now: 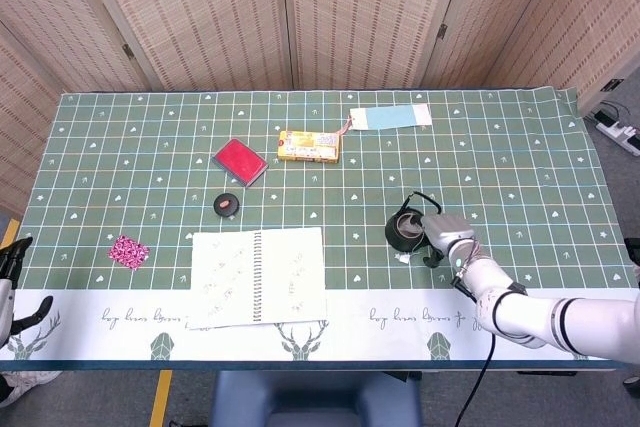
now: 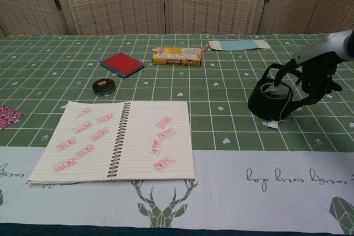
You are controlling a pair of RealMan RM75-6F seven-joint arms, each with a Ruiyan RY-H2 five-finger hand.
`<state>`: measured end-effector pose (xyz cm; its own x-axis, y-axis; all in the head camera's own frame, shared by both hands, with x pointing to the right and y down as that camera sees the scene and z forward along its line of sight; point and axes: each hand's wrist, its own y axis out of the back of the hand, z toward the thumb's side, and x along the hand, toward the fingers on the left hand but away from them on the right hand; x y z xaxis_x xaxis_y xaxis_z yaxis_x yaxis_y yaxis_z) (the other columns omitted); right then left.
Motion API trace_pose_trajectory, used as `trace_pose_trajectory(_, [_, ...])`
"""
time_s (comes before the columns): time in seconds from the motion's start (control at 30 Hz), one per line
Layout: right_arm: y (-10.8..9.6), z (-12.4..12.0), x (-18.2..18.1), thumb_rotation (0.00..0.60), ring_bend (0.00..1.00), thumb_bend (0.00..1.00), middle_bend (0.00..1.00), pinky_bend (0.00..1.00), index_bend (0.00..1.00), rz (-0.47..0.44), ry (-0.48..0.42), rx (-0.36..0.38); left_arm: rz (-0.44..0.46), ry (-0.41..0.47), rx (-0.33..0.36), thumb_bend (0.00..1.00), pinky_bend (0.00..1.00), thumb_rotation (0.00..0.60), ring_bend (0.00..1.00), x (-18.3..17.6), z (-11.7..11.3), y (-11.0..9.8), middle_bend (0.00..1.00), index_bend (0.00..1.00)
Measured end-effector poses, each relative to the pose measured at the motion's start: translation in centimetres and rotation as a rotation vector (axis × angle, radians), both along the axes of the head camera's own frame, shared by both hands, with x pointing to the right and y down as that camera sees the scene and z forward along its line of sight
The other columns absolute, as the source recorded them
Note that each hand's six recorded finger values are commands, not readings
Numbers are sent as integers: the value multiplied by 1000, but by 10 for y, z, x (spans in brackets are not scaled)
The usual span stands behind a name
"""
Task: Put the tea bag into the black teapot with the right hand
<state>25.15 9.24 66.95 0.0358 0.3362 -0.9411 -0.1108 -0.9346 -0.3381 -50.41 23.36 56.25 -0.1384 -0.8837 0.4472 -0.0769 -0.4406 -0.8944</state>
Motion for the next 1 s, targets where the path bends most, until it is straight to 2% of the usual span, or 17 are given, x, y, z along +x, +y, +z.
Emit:
trace_pose_trajectory(0.73, [9, 26, -5, 600, 686, 402, 872, 670, 120, -38, 85, -37, -6, 10, 9, 284, 131, 600, 72, -2, -2, -1, 56, 0])
trace_pose_trajectory(1.0, [6, 13, -5, 600, 686, 402, 866, 669, 120, -29, 71, -19, -5, 10, 11, 285, 131, 600, 72, -1, -2, -1, 56, 0])
